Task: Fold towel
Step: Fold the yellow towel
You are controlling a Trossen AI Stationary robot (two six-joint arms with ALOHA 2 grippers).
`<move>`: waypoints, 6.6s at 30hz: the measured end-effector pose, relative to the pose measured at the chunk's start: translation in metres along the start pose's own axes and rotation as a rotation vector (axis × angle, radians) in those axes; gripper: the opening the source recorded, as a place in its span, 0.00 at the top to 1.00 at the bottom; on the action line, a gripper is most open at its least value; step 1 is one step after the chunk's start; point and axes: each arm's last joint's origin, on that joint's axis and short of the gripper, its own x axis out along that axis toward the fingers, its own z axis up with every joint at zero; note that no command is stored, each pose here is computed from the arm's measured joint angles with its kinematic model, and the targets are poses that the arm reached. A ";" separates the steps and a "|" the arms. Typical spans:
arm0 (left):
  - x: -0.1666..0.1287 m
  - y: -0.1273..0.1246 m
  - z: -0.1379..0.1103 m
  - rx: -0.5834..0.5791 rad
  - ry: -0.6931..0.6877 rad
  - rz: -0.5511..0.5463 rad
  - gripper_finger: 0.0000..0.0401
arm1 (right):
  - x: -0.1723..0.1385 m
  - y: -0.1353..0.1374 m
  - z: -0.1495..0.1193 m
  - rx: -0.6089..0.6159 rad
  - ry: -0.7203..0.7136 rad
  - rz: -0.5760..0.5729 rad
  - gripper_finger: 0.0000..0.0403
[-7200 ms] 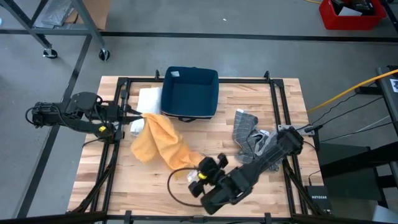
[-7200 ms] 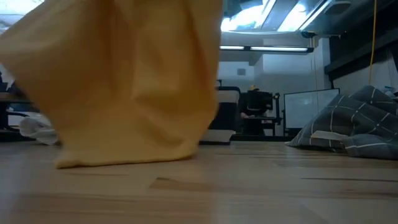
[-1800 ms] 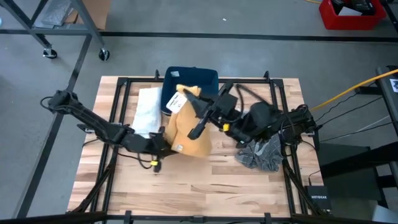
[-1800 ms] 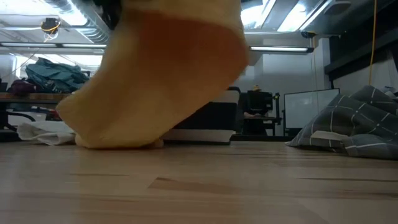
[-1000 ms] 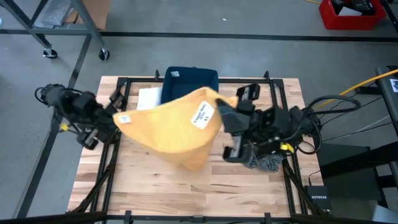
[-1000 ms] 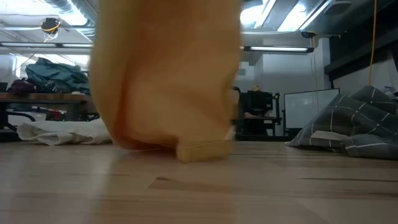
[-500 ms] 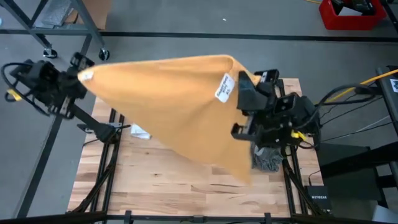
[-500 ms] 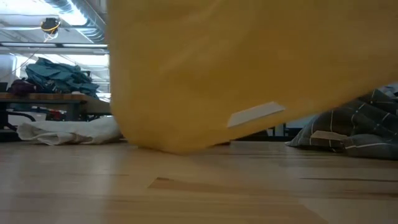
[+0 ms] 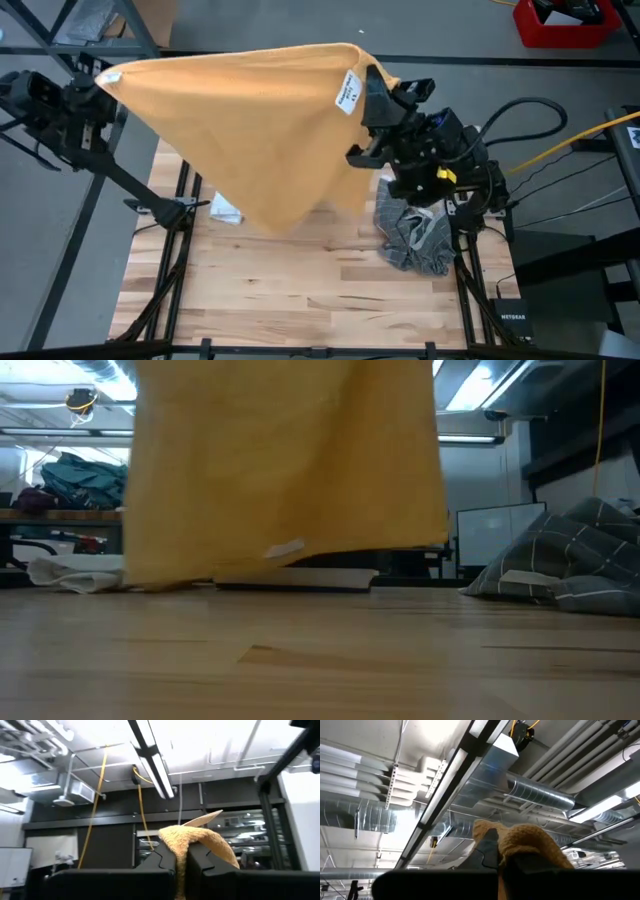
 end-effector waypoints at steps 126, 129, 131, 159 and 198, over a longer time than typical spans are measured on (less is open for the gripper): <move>-0.100 -0.198 -0.188 0.165 1.155 0.084 1.00 | -0.271 0.125 -0.026 -0.280 1.404 0.154 0.99; -0.104 -0.196 -0.202 0.222 1.174 0.106 1.00 | -0.264 0.113 -0.041 -0.352 1.479 0.152 0.99; -0.108 -0.193 -0.212 0.264 1.201 0.121 1.00 | -0.260 0.105 -0.049 -0.412 1.516 0.145 0.99; -0.143 -0.180 -0.258 0.374 1.336 0.211 1.00 | -0.286 0.082 -0.112 -0.789 1.776 0.211 0.99; -0.153 -0.167 -0.285 0.452 1.373 0.271 1.00 | -0.323 0.003 -0.089 -0.094 1.729 0.371 0.99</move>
